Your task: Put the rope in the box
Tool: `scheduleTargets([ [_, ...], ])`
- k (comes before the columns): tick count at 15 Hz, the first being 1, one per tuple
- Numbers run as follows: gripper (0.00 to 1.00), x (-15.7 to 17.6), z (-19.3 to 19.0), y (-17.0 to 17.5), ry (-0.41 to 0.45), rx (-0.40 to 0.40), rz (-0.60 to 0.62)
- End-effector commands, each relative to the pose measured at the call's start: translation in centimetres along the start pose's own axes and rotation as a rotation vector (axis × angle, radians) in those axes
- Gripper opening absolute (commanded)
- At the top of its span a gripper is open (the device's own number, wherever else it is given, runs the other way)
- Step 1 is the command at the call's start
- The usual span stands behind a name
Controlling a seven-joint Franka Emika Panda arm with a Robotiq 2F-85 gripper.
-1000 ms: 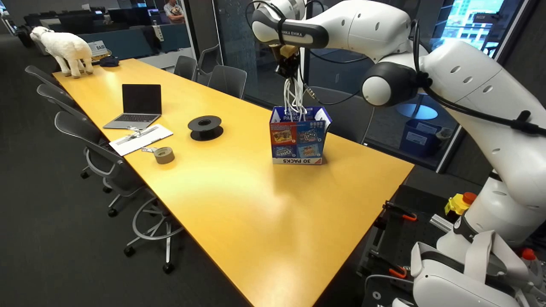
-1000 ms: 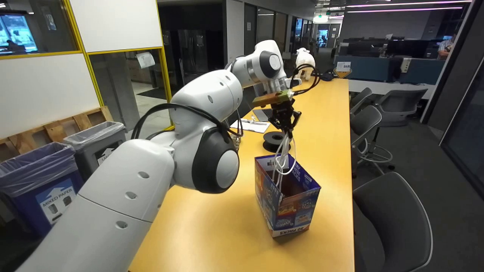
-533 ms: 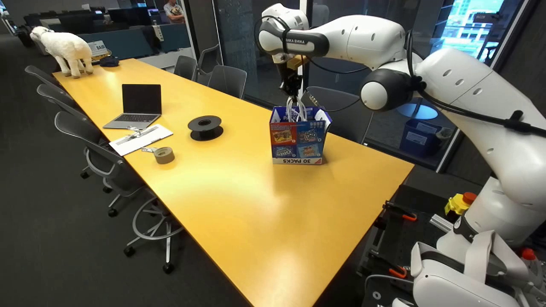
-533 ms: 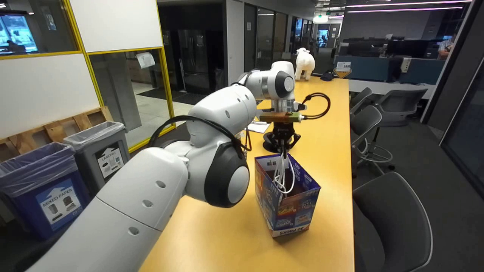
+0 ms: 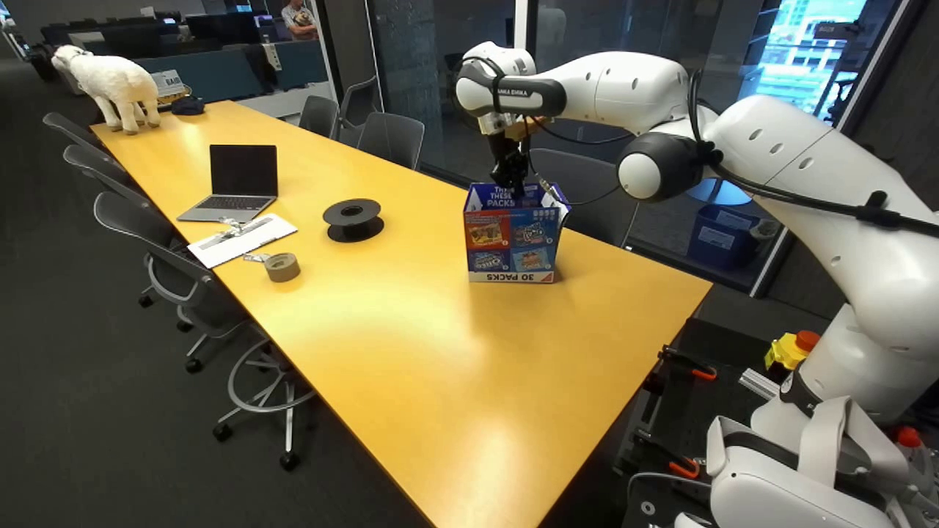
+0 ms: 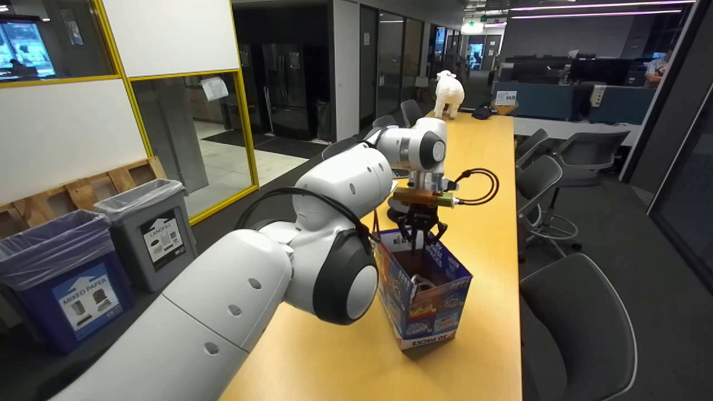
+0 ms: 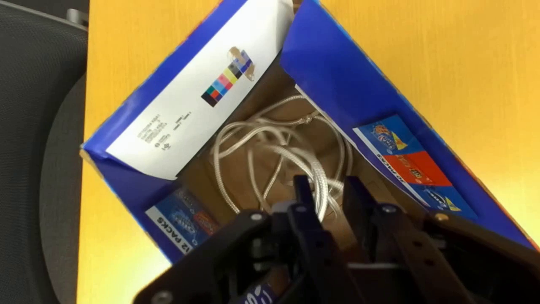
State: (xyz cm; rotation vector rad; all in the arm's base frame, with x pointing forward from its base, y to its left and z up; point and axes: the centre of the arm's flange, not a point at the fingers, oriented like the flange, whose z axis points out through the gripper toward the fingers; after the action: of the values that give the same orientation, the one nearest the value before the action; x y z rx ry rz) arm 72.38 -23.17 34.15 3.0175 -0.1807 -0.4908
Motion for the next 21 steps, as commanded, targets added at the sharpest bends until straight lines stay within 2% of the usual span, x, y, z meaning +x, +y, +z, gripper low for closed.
scheduleTargets([
  [1, 0.60, -6.8, 2.3, -1.2, 0.015, 0.028, -0.062],
  [6, 0.97, -8.0, -0.5, -0.8, 0.023, -0.001, -0.090],
  [7, 1.00, -8.3, -1.2, -0.7, 0.030, -0.009, -0.087],
  [15, 1.00, -11.8, -8.7, -0.4, 0.139, -0.083, -0.058],
  [17, 1.00, -12.5, -9.7, -0.8, 0.167, -0.069, -0.070],
  [21, 1.00, -12.6, -10.6, -3.3, 0.167, 0.039, -0.142],
])
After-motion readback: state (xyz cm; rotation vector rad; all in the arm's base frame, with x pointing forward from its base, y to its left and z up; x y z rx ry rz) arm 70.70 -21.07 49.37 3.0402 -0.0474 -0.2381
